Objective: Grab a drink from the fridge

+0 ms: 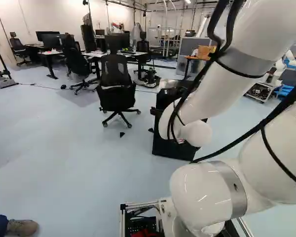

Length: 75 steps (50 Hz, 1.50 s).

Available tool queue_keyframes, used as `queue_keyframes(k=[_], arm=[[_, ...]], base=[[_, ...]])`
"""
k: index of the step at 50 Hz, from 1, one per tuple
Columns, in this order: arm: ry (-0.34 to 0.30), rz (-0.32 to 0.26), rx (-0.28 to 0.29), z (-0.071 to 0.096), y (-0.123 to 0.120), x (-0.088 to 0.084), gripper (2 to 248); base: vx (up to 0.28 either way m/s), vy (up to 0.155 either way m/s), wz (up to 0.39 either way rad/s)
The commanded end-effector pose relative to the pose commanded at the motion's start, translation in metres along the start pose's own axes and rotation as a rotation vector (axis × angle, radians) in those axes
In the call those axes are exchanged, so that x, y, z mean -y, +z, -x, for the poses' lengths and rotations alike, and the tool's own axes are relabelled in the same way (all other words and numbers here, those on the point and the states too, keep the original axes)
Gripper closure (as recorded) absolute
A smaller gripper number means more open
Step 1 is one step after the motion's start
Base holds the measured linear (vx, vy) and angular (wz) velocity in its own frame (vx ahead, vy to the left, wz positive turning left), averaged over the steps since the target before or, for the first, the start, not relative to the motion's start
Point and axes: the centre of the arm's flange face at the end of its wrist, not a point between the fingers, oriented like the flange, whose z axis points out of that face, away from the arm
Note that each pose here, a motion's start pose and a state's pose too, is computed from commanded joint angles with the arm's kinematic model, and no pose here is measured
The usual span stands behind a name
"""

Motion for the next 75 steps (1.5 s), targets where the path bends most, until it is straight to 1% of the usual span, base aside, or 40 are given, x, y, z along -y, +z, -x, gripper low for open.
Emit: queue_keyframes(k=[44,75], arm=[[0.0,0.0,0.0,0.0,0.0,0.0,3],[0.0,0.0,0.0,0.0,0.0,0.0,3]], base=[[0.06,0.088,-0.161],[0.056,0.054,-0.152]])
